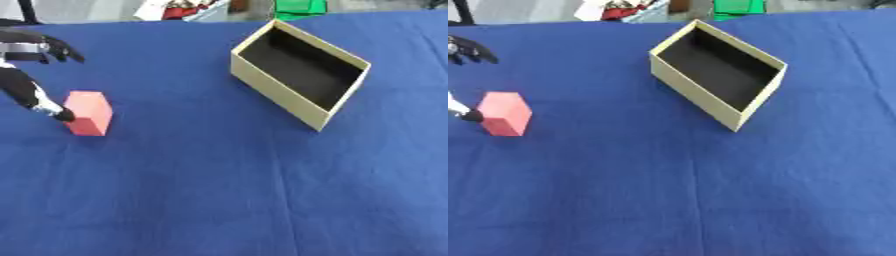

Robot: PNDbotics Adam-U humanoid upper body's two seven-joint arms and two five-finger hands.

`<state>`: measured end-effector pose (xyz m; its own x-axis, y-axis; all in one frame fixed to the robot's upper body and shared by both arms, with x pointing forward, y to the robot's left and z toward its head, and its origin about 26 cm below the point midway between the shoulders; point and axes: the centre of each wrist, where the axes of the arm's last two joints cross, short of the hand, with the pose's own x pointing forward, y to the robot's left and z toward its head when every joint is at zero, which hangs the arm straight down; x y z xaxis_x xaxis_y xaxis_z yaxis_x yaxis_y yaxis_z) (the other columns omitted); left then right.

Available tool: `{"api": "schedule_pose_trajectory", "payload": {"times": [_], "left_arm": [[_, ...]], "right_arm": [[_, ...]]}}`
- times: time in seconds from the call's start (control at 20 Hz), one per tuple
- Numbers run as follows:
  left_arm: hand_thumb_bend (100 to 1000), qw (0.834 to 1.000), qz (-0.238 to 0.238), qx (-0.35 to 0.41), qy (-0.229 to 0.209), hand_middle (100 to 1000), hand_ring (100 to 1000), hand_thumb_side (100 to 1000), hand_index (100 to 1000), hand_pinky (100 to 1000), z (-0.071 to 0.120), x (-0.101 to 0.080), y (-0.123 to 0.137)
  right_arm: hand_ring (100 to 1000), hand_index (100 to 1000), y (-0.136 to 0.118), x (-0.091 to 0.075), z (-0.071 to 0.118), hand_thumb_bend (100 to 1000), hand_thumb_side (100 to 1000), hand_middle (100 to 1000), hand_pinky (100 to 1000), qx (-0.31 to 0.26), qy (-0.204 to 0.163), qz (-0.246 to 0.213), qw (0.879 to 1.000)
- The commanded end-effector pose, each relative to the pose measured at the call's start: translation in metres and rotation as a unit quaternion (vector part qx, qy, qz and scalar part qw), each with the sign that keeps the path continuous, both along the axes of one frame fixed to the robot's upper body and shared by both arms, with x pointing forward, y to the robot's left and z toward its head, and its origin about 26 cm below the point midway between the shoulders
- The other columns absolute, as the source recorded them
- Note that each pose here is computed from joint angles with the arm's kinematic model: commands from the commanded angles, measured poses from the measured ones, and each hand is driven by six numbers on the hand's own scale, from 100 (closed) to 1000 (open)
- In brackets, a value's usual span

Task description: Pick up objects on the table and place them in the box.

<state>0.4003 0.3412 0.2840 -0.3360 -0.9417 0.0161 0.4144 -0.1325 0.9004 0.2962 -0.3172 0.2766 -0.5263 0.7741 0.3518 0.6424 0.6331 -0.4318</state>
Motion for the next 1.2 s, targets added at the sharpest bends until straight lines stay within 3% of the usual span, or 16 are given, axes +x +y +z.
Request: {"api": "schedule_pose_trajectory", "payload": {"times": [0.05,0.35,0.7,1.2], "left_arm": [[692,1.0,0.007,0.004,-0.01,953,940,440,971,881,0.014,-0.001,0.007],[721,1.0,0.006,0.01,0.001,976,945,446,978,889,0.011,0.001,0.006],[798,0.998,0.037,0.052,-0.003,953,935,425,970,901,-0.002,0.01,0.012],[773,0.998,0.037,0.058,0.001,947,933,440,965,894,-0.014,0.018,0.012]], "right_arm": [[784,837,-0.002,-0.004,0.012,100,952,784,815,-0.012,-0.018,-0.003,1.0],[784,836,-0.002,-0.004,0.012,100,952,784,815,-0.012,-0.018,-0.003,1.0],[784,835,-0.002,-0.004,0.012,100,952,784,816,-0.011,-0.018,-0.002,1.0],[785,836,-0.001,-0.004,0.012,100,953,784,817,-0.01,-0.018,-0.001,1.0]]}}
